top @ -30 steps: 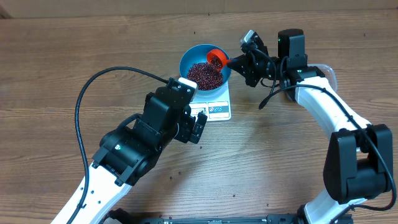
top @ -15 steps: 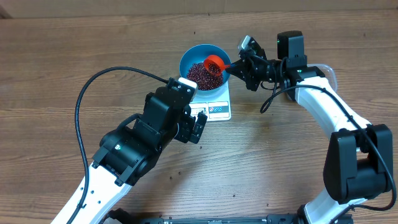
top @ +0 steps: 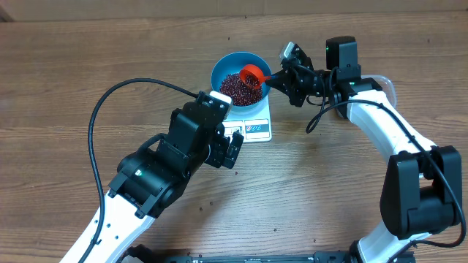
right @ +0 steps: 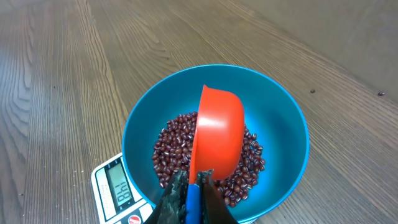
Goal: Scoop item into bowl and weigh 150g on scale
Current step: 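Tilt the scoop to pour the fifth load into the bowl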
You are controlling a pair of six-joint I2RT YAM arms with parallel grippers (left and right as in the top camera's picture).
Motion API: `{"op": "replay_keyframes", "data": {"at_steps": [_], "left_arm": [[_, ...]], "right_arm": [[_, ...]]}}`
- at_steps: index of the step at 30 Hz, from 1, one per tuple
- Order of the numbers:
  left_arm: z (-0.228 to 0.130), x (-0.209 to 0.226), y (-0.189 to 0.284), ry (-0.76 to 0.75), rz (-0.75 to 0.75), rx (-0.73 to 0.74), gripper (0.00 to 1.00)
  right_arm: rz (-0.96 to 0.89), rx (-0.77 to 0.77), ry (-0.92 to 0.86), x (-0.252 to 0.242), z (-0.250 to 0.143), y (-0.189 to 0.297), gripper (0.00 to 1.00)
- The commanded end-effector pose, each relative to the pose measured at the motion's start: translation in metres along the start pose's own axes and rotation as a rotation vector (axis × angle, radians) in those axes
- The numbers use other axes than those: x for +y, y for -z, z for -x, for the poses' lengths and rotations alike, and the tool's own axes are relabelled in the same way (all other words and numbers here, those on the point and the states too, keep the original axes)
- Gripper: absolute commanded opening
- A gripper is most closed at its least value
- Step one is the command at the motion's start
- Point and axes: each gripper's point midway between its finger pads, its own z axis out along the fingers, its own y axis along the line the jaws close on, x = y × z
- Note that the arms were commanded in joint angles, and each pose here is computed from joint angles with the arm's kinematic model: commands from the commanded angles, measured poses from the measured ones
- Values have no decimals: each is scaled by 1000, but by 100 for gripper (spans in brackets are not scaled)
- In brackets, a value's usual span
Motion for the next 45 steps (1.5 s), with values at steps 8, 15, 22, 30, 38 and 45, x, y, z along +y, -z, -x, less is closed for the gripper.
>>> {"op": "replay_keyframes", "data": {"at_steps": [8, 15, 22, 30, 38, 45], "left_arm": [[5, 3, 6, 14, 6, -25, 100], [5, 3, 6, 14, 6, -25, 100], [5, 3, 6, 14, 6, -25, 100], [5, 3, 6, 14, 6, -25, 100], [5, 3, 6, 14, 6, -25, 100], [5, 3, 6, 14, 6, -25, 100]], "right_arm": [[8, -1, 9, 1, 0, -2, 4], [8, -1, 9, 1, 0, -2, 4], [8, -1, 8, 1, 0, -2, 4], [9, 3, 5, 1, -1, -2, 4], [-2, 13, 2, 0, -3, -2, 4], [-83, -3, -147, -17, 3, -2, 4]]}}
